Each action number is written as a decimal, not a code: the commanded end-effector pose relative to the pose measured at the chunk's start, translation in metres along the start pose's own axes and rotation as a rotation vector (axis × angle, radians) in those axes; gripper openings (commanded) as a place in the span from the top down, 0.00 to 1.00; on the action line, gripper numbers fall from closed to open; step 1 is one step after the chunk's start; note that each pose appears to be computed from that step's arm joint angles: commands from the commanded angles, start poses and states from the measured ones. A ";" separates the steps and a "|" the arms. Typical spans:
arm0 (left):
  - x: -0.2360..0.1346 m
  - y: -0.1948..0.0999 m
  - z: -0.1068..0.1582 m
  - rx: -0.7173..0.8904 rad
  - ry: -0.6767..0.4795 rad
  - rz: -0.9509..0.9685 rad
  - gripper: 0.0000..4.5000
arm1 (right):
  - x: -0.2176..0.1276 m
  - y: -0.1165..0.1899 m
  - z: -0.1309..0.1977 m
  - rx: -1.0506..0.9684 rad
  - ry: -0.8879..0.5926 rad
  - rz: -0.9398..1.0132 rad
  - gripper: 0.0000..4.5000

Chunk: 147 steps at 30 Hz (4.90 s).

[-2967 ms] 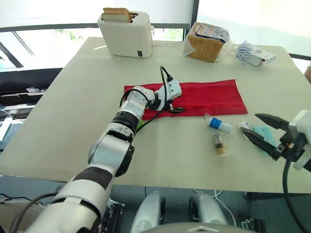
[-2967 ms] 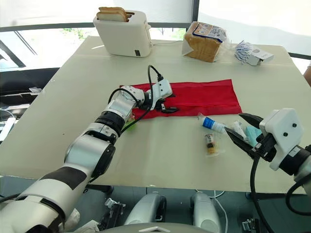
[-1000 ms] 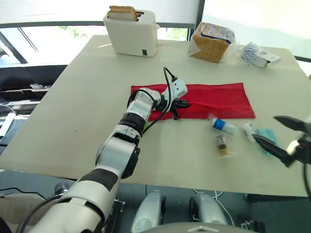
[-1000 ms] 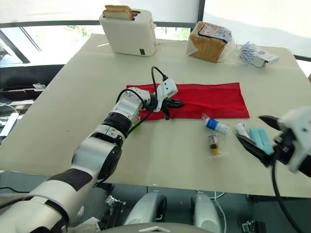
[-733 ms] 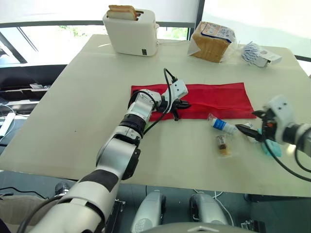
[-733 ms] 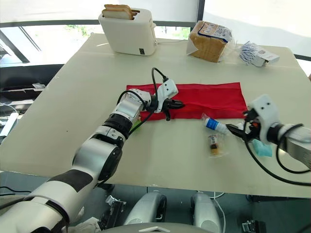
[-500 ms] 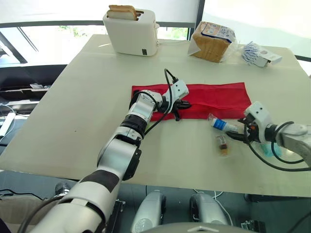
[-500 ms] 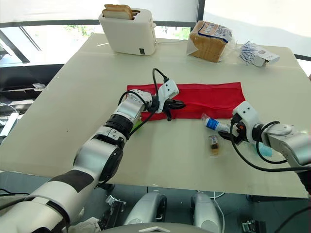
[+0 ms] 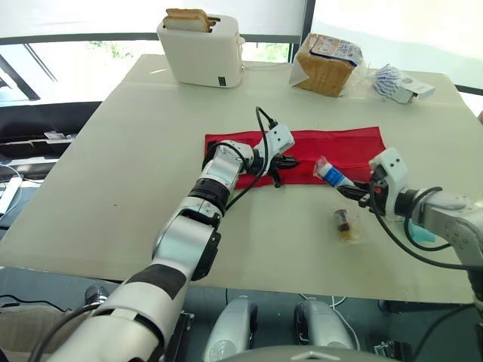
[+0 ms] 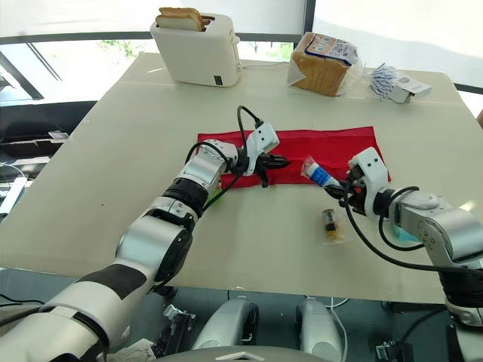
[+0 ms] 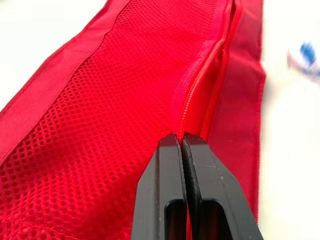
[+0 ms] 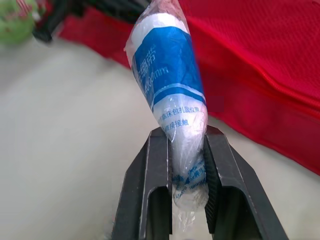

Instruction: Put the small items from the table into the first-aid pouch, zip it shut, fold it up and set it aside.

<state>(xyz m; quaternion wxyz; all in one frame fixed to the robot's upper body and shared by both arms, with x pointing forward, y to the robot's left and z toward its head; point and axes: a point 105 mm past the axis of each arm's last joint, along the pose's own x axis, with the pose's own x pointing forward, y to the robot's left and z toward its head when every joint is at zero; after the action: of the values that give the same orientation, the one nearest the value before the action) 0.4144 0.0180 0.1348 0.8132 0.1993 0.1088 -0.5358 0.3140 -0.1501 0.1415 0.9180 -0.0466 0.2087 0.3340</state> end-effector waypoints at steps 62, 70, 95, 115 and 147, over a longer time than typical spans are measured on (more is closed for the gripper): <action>-0.007 -0.013 0.024 0.029 -0.103 -0.070 1.00 | 0.111 0.029 0.031 -0.210 -0.111 -0.114 0.98; -0.010 -0.017 0.016 0.028 -0.093 -0.078 1.00 | 0.123 0.014 0.026 -0.217 -0.126 -0.132 0.98; -0.022 -0.002 -0.006 0.060 -0.055 -0.054 1.00 | -0.199 0.024 -0.051 -0.145 -0.044 -0.465 0.02; -0.018 -0.003 0.004 0.096 -0.074 -0.074 1.00 | -0.173 0.033 -0.068 0.013 -0.089 -0.478 0.02; -0.011 -0.006 0.016 0.102 -0.092 -0.056 1.00 | -0.048 0.003 -0.015 0.075 -0.093 -0.275 0.97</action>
<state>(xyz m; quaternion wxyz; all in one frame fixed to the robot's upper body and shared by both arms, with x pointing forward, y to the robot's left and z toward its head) 0.4040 0.0237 0.1362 0.7935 0.2086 0.0762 -0.5666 0.2723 -0.1989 0.1303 0.9622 -0.0331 0.2013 0.1807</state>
